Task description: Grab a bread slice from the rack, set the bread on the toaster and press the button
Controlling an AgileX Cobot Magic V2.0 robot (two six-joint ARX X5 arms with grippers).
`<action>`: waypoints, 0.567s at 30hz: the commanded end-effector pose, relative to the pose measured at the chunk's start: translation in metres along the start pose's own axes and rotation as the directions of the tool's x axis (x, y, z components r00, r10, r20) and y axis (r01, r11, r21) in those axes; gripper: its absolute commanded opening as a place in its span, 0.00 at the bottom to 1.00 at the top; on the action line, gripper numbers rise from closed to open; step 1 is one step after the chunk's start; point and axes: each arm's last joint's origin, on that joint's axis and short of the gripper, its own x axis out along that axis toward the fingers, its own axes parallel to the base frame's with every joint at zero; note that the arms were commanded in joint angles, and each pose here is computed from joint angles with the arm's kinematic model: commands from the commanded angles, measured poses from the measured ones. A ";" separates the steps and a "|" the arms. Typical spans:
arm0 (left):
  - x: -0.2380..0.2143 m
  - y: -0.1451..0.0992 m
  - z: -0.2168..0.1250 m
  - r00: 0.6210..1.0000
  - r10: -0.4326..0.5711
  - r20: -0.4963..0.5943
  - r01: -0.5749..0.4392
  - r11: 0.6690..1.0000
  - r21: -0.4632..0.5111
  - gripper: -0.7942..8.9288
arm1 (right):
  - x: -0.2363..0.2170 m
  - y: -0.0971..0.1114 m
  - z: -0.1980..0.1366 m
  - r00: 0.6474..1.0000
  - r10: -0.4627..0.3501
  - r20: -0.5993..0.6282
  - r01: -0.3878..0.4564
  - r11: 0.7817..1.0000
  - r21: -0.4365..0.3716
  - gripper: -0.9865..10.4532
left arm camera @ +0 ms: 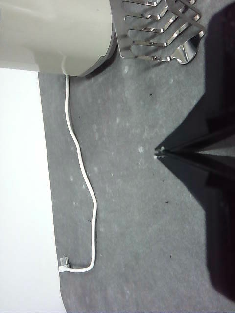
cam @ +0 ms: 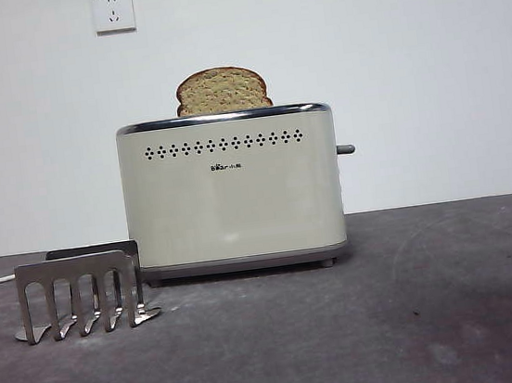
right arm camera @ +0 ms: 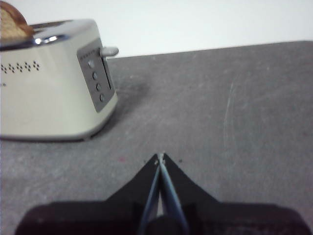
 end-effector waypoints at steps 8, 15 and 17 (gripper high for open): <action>0.001 0.000 -0.003 1.000 -0.002 -0.015 0.002 1.000 -0.011 0.08 | 0.001 -0.001 -0.013 1.000 -0.004 -0.019 0.005 1.000 0.019 0.09; 0.001 0.000 -0.003 1.000 -0.002 -0.015 0.002 1.000 -0.011 0.08 | 0.001 -0.001 -0.013 1.000 -0.006 -0.016 0.007 0.998 0.062 0.09; 0.001 0.000 -0.003 1.000 -0.002 -0.015 0.002 1.000 -0.011 0.08 | 0.001 -0.001 -0.013 1.000 -0.005 -0.016 0.006 0.998 0.062 0.09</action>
